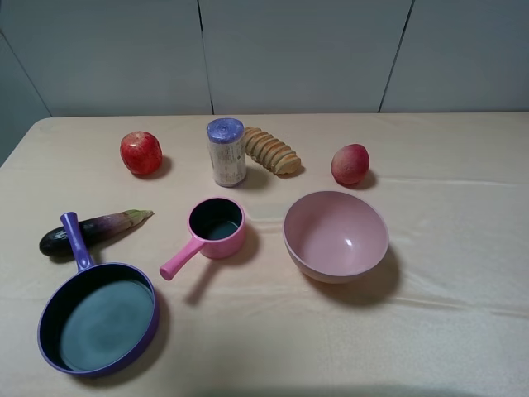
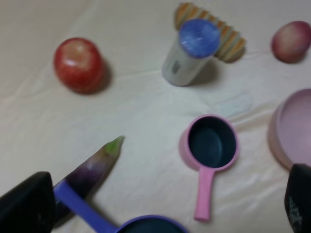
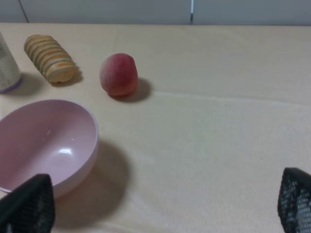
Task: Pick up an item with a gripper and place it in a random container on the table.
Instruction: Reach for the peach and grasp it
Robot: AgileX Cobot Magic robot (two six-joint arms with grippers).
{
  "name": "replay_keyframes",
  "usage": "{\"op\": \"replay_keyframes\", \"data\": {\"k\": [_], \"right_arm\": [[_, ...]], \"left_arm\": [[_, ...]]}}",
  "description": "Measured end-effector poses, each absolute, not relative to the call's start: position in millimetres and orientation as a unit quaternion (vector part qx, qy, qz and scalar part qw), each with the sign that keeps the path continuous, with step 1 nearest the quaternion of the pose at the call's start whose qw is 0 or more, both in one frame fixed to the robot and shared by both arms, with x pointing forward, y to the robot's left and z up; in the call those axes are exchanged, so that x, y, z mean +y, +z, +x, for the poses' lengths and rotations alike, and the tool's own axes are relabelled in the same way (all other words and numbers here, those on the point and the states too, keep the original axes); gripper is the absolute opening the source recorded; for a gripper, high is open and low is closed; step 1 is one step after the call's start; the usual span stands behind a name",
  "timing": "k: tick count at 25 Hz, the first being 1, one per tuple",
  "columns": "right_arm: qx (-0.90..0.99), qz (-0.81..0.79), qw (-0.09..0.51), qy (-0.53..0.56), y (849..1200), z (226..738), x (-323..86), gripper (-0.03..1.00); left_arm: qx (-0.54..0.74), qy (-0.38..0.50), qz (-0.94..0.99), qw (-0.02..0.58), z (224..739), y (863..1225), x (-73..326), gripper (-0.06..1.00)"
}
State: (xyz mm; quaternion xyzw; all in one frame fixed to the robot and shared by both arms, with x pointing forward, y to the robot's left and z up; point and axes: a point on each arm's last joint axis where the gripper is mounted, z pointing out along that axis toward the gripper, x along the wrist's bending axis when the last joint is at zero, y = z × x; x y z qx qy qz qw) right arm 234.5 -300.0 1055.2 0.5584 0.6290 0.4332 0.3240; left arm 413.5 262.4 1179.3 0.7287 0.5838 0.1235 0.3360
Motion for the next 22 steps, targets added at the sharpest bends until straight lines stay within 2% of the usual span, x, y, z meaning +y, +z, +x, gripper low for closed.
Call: {"op": "replay_keyframes", "data": {"k": [9, 18, 22], "right_arm": [[0.629, 0.558, 0.324, 0.433, 1055, 234, -300, 0.69], [0.629, 0.558, 0.324, 0.433, 1055, 234, -300, 0.69], [0.629, 0.558, 0.324, 0.433, 1055, 234, -300, 0.69]], "left_arm": [[0.541, 0.083, 0.779, 0.304, 453, 1178, 201, 0.95], [0.497, 0.074, 0.825, 0.26, 495, 1150, 124, 0.95], [0.485, 0.066, 0.833, 0.258, 512, 1138, 93, 0.95]]}}
